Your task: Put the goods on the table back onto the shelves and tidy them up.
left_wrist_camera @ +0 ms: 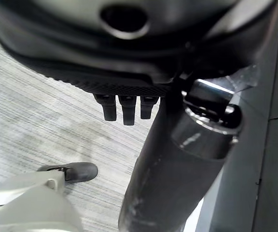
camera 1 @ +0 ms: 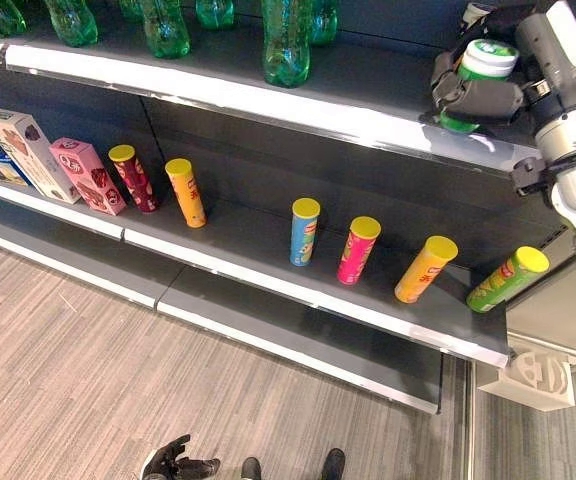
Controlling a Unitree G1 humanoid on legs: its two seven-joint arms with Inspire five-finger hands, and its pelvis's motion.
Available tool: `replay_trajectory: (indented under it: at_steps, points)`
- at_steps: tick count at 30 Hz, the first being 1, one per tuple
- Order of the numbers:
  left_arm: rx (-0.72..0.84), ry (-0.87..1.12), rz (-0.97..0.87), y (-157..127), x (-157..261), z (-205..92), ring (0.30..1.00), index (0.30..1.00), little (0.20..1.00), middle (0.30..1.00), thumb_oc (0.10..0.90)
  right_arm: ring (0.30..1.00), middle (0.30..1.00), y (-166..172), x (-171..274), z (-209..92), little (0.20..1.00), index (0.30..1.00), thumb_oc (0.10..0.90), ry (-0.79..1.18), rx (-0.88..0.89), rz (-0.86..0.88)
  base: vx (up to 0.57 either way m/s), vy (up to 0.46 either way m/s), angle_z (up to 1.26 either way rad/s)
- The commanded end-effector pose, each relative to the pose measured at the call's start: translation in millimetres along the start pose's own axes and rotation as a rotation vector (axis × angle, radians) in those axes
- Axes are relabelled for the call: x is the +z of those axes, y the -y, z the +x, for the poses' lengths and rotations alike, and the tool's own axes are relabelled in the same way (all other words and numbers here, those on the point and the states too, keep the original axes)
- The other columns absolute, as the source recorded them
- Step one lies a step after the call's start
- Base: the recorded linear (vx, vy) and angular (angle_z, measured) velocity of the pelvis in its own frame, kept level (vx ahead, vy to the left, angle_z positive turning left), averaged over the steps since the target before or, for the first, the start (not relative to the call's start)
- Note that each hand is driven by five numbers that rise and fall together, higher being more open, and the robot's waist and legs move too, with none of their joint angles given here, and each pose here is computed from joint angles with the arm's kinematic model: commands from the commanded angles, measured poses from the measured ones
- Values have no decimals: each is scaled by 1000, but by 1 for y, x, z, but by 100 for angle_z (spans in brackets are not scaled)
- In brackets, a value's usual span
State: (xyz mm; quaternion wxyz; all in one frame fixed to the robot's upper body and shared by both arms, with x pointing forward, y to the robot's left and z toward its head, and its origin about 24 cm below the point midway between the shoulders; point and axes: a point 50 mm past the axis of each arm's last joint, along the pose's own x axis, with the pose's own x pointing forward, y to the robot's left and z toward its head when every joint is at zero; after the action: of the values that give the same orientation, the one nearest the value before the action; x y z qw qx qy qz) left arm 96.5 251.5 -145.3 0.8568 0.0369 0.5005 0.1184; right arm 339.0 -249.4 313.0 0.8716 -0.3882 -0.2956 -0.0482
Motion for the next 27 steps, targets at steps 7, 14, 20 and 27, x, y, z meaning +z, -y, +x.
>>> replay_trajectory:
  at_steps: [7,14,20,27]
  points:
    - [13,17,74,-9,2,0,900,900,900,900,800,300,300,40,27,29,300,300,400,74,-154,-15,0,0,0]
    - [13,-8,69,-9,-5,-1,900,900,900,900,800,300,300,45,23,31,300,300,400,47,-163,-7,0,0,0]
    - [16,-23,75,-10,-8,-1,900,900,900,900,800,300,300,45,22,30,300,300,400,43,-159,-20,0,0,0]
    - [19,-23,75,-10,-8,-1,900,900,900,900,800,300,300,45,23,29,300,300,400,51,-164,-9,2,8,4]
